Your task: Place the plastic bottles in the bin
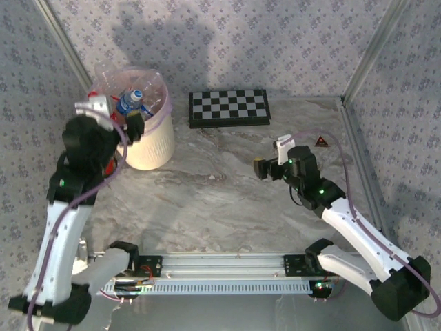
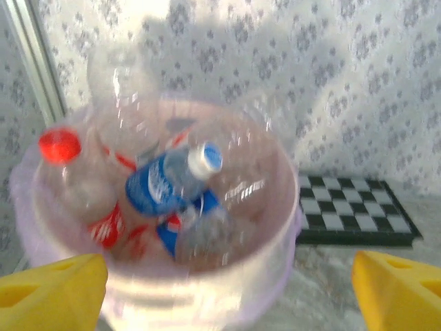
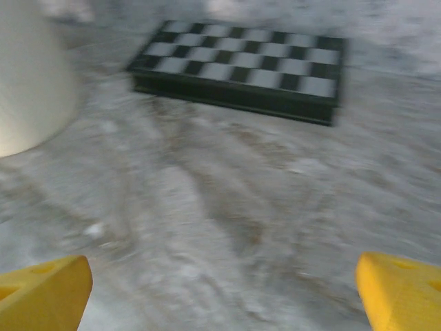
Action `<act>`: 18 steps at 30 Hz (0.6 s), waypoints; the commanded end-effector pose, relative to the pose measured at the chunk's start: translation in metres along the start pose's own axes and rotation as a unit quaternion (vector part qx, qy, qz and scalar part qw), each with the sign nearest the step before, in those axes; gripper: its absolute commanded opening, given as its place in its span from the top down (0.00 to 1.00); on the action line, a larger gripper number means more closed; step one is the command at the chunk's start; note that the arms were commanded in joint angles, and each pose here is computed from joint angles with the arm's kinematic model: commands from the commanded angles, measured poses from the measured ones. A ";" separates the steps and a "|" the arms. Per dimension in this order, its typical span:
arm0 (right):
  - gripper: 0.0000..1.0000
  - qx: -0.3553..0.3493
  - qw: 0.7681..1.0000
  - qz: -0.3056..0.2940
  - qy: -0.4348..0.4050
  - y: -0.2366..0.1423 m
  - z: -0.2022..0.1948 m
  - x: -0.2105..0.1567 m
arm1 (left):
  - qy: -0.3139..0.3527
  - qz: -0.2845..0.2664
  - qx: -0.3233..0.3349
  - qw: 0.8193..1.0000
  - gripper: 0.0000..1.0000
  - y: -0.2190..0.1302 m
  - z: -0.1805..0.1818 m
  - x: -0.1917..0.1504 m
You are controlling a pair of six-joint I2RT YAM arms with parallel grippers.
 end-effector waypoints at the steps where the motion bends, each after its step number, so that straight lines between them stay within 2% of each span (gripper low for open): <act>1: 0.00 -0.146 0.987 0.068 0.023 -0.002 -0.054 -0.035 | 0.031 0.013 0.093 0.995 0.01 0.006 0.052 -0.058; 4: 0.00 -0.203 0.972 0.106 0.049 0.002 -0.080 -0.071 | 0.033 -0.014 0.149 0.988 0.00 0.009 0.089 -0.092; 10: 0.00 -0.263 0.950 0.131 0.103 0.009 -0.107 -0.131 | 0.027 -0.010 0.174 0.984 0.00 0.037 0.122 -0.154; 15: 0.00 -0.281 0.944 0.151 0.084 0.017 -0.116 -0.159 | 0.037 -0.023 0.179 0.983 0.00 0.058 0.141 -0.175; 18: 0.00 -0.282 0.945 0.144 0.084 0.027 -0.119 -0.169 | 0.032 -0.023 0.169 0.985 0.00 0.072 0.150 -0.179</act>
Point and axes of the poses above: each hand's point on the last joint's axis, 136 mm out from that joint toward the fingers, its own y axis out along the fingers, its own z axis along the line the jaws close on, x = y × z, the point moved 2 cm from there along -y, back along the fingers, and after that the axes turned 15 degrees about -y, right-handed, at the moved point
